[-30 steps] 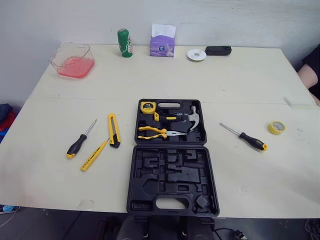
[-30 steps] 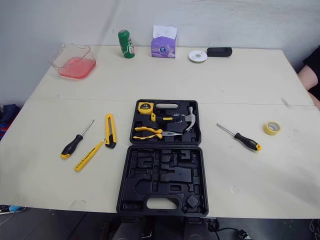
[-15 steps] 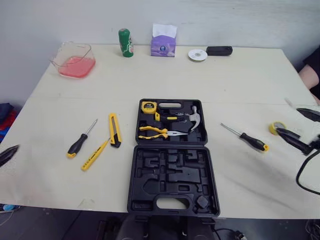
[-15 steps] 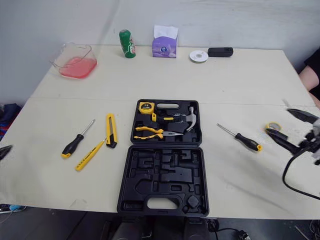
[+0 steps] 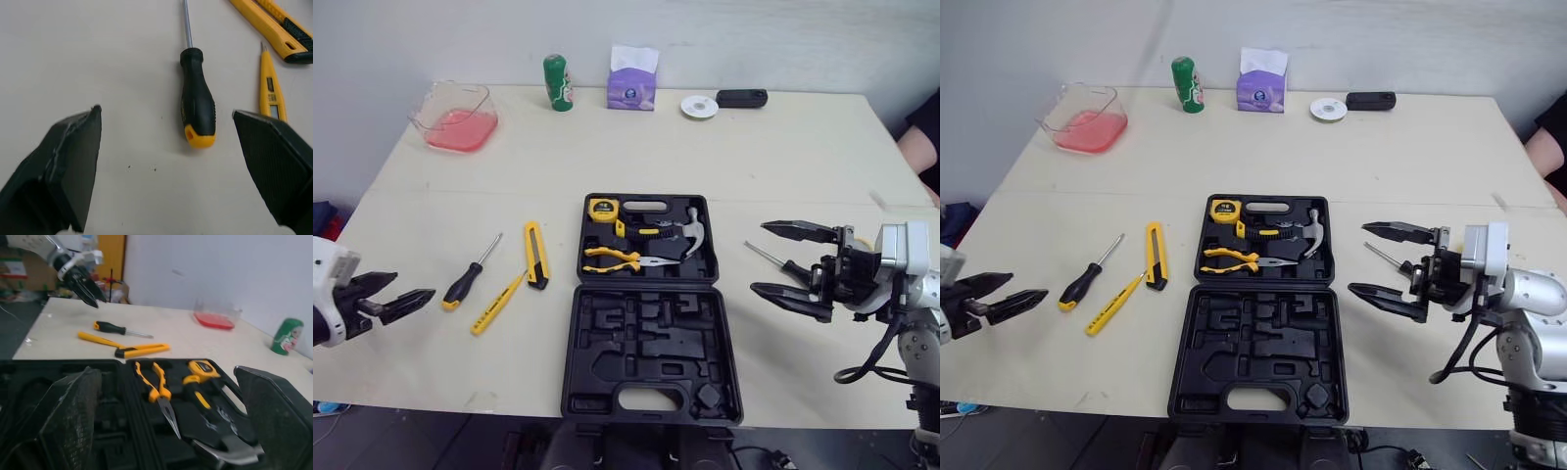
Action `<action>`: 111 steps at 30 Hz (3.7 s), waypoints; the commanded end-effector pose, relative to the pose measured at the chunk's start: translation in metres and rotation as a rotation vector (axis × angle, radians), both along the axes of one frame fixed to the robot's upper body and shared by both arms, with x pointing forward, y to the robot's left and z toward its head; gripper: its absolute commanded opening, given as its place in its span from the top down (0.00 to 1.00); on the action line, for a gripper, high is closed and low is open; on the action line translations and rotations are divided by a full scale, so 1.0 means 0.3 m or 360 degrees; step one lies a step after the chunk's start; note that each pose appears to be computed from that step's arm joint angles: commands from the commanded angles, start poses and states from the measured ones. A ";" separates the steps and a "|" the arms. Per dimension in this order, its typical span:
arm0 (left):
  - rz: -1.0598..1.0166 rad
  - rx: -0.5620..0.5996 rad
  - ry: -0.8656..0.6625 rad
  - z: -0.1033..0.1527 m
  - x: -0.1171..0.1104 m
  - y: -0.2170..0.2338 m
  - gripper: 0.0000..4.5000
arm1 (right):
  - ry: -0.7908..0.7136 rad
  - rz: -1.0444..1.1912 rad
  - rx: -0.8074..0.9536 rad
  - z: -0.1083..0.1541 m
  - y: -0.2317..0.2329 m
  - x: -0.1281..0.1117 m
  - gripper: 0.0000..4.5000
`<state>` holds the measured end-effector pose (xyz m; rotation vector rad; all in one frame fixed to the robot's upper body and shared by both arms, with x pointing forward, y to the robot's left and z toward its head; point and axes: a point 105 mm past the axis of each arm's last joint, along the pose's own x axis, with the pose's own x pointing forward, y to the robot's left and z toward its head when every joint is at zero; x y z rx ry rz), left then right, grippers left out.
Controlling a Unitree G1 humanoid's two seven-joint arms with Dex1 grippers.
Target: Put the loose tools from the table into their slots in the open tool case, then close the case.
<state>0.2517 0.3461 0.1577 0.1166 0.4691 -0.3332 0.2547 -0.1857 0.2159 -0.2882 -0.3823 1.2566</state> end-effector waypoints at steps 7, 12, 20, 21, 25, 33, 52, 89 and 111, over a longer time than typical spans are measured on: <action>-0.0155 0.0266 0.0018 -0.033 0.118 -0.126 0.00 | -0.0096 0.0232 -0.0037 0.011 0.101 -0.050 0.01; -0.0161 0.0320 0.0054 -0.065 0.131 -0.137 0.00 | -0.0118 0.0165 -0.0047 0.021 0.094 -0.034 0.01; -0.0153 0.0346 0.0140 -0.095 0.125 -0.121 0.00 | -0.0148 0.0115 -0.0060 0.046 0.114 -0.019 0.01; -0.0154 0.0351 0.0159 -0.103 0.119 -0.120 0.00 | -0.0152 0.0112 -0.0062 0.052 0.118 -0.020 0.01; -0.0137 0.0339 0.0170 -0.121 0.116 -0.119 0.12 | -0.0159 0.0111 -0.0070 0.065 0.132 -0.024 0.00; -0.0070 0.0255 0.0126 -0.141 0.120 -0.112 0.77 | -0.0159 0.0105 -0.0073 0.064 0.129 -0.020 0.00; -0.1266 0.0296 -0.0636 0.233 0.079 -0.496 0.77 | -0.0145 -0.0011 -0.0235 0.006 0.063 0.011 0.00; -0.1905 0.0960 -0.0003 0.026 0.177 -0.921 0.77 | 0.0115 -0.0283 -0.0381 -0.061 0.003 -0.094 0.00; -0.1904 0.0934 0.0091 -0.014 0.172 -0.917 0.77 | 0.0098 -0.0285 -0.0379 -0.120 -0.027 -0.086 0.00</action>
